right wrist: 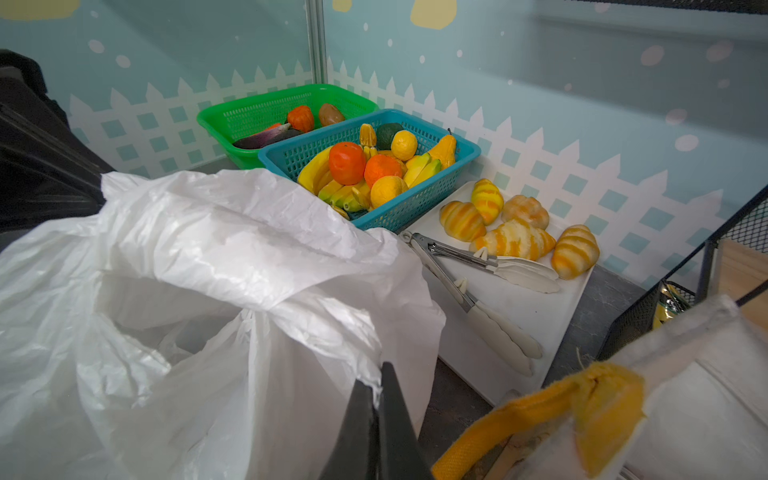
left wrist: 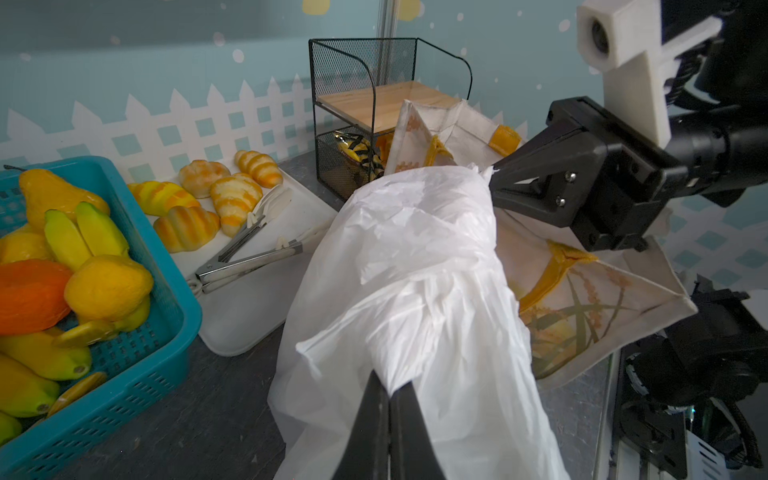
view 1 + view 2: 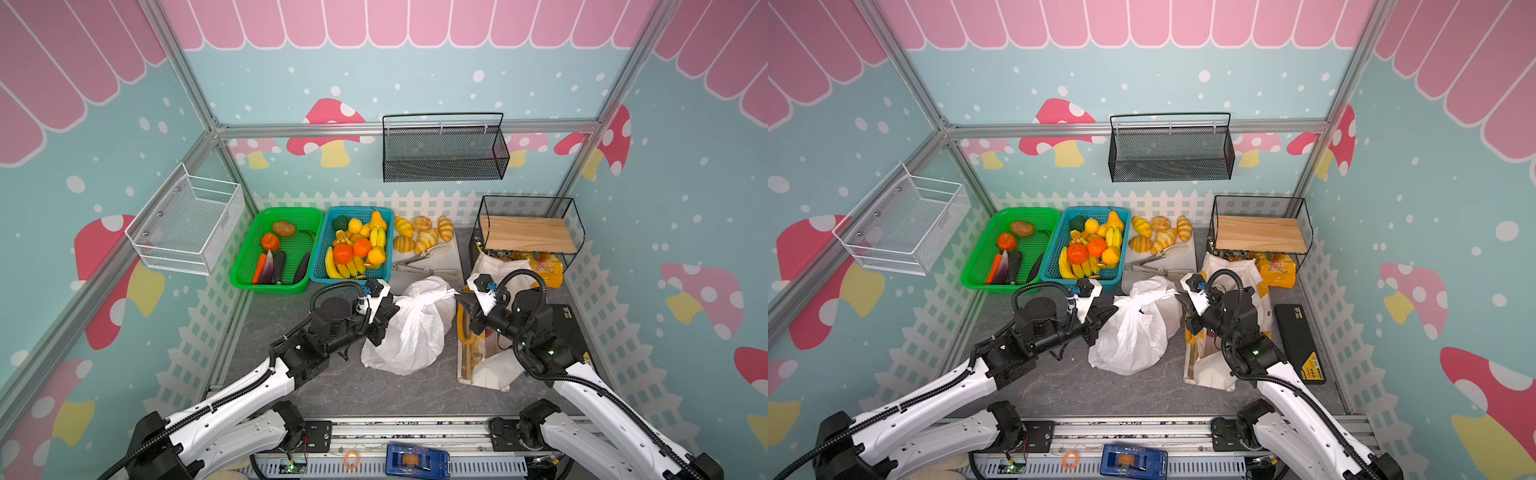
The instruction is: Place the mixed food into the grocery bags and tie them
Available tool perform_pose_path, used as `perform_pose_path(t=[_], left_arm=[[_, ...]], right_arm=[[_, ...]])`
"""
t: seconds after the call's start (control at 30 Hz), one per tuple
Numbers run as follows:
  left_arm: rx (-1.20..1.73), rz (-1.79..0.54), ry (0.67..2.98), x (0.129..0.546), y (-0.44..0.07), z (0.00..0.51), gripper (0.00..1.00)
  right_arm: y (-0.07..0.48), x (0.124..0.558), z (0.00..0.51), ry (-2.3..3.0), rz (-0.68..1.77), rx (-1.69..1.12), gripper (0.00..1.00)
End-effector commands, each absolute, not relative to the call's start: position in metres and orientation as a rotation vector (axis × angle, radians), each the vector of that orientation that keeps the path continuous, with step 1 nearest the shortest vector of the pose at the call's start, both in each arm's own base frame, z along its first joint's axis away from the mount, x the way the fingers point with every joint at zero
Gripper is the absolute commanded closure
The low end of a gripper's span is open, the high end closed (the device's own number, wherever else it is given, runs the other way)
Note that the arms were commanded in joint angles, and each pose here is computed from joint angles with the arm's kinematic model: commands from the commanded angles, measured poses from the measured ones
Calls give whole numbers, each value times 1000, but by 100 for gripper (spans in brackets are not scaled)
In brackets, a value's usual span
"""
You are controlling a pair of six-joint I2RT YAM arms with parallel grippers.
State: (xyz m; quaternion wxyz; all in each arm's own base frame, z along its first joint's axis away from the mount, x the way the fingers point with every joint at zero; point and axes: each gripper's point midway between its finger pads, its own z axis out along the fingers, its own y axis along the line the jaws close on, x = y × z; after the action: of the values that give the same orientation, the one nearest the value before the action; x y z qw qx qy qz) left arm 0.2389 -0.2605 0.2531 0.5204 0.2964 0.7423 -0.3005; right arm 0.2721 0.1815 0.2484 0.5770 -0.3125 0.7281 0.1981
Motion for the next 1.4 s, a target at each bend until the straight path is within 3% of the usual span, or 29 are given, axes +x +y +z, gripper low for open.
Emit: perform_pose_path(t=[0.0,0.2,0.47,0.73,1.07,1.37], left_arm=[[692,-630,1813,241,-245,260,100],[688,-557,1831,244,-232,266,100],[756,-281,1876,250,-201,271,100],[745,-30,2069,255,-156,223,100],[589,60,2326,258,-106,161,100],[592,61,2372,267,-108,150,100]], right_arm=[[169,284,257,1711,364,-685,100],[161,294,257,1732,289,-658,100],[166,309,271,1722,242,-695,100],[136,324,229,1925,49,-614,100],[103,328,193,2063,-125,-462,100],[104,326,197,2021,-309,-480,100]])
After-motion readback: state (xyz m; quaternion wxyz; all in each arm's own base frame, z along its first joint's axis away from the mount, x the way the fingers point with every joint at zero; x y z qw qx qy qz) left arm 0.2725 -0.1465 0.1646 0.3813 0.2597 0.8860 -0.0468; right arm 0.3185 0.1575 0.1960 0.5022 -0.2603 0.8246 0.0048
